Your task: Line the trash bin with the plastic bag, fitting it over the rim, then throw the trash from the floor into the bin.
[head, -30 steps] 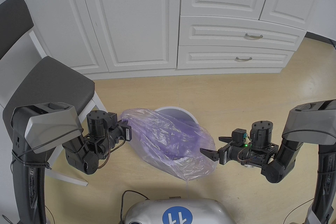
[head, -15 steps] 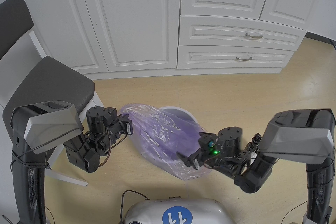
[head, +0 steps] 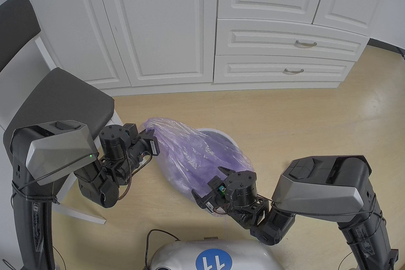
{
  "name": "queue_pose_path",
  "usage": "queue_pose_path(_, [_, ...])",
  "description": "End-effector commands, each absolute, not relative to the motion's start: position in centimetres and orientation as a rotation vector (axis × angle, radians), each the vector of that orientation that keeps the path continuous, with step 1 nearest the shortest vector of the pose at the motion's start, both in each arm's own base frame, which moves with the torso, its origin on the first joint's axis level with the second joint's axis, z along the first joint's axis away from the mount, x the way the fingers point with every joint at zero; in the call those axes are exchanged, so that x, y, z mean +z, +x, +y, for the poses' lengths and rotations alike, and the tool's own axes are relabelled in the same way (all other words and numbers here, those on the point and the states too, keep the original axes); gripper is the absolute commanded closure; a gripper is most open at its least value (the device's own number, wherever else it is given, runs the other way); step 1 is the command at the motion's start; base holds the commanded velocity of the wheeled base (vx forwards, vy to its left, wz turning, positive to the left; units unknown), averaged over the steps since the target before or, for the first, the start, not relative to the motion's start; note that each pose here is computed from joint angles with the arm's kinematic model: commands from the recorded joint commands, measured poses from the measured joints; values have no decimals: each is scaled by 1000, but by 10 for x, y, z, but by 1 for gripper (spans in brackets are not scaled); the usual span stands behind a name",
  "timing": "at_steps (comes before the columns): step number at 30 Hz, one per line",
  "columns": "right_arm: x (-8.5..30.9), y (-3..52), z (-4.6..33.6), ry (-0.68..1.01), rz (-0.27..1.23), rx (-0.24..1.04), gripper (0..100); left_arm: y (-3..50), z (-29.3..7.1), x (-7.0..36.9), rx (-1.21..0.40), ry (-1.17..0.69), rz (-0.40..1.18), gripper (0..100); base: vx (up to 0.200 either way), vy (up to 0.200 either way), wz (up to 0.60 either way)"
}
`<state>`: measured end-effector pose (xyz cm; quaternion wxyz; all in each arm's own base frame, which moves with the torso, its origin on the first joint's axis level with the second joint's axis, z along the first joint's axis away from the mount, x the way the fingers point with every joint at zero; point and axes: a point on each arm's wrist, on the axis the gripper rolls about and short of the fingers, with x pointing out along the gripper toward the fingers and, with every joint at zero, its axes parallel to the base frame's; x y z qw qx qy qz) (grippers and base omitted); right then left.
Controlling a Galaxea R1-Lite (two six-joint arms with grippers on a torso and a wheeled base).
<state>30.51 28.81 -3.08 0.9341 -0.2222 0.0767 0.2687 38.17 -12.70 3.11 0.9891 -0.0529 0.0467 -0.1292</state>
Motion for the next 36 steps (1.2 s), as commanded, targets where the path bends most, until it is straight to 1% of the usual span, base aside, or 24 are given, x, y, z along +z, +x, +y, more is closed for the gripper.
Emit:
queue_pose_path(1, [-34,313,287,-451,150,528,0,379,-126,32,-260,-104,99,100,0,0,0])
queue_pose_path(5, [-29,319,283,-447,136,508,0,378,-125,30,-261,-103,107,100,0,0,0])
queue_pose_path(10, [-41,331,279,-466,114,501,0,373,-123,33,-267,-102,112,100,0,0,0])
queue_pose_path(11, [-44,333,280,-462,106,500,100,370,-123,31,-278,-99,124,100,0,0,0])
queue_pose_path(15, [-40,336,278,-454,97,490,100,368,-123,29,-311,-100,139,100,0,0,0])
queue_pose_path(19, [-18,332,274,-437,70,485,100,368,-123,24,-311,-98,154,100,0,0,0])
queue_pose_path(23, [-4,328,270,-415,61,488,100,370,-124,15,-309,-95,171,100,0,0,0])
queue_pose_path(26, [-2,322,271,-385,71,532,100,371,-124,11,-308,-92,180,100,0,0,0])
queue_pose_path(28, [-3,315,277,-344,83,593,100,371,-124,9,-308,-91,184,100,0,0,0])
queue_pose_path(31, [-10,307,278,-345,123,620,100,370,-124,12,-310,-92,180,100,0,0,0])
queue_pose_path(32, [-13,306,279,-347,129,634,0,369,-123,12,-314,-92,183,100,0,0,0])
queue_pose_path(36, [-10,303,279,-335,125,659,0,369,-123,15,-320,-92,174,100,0,0,0])
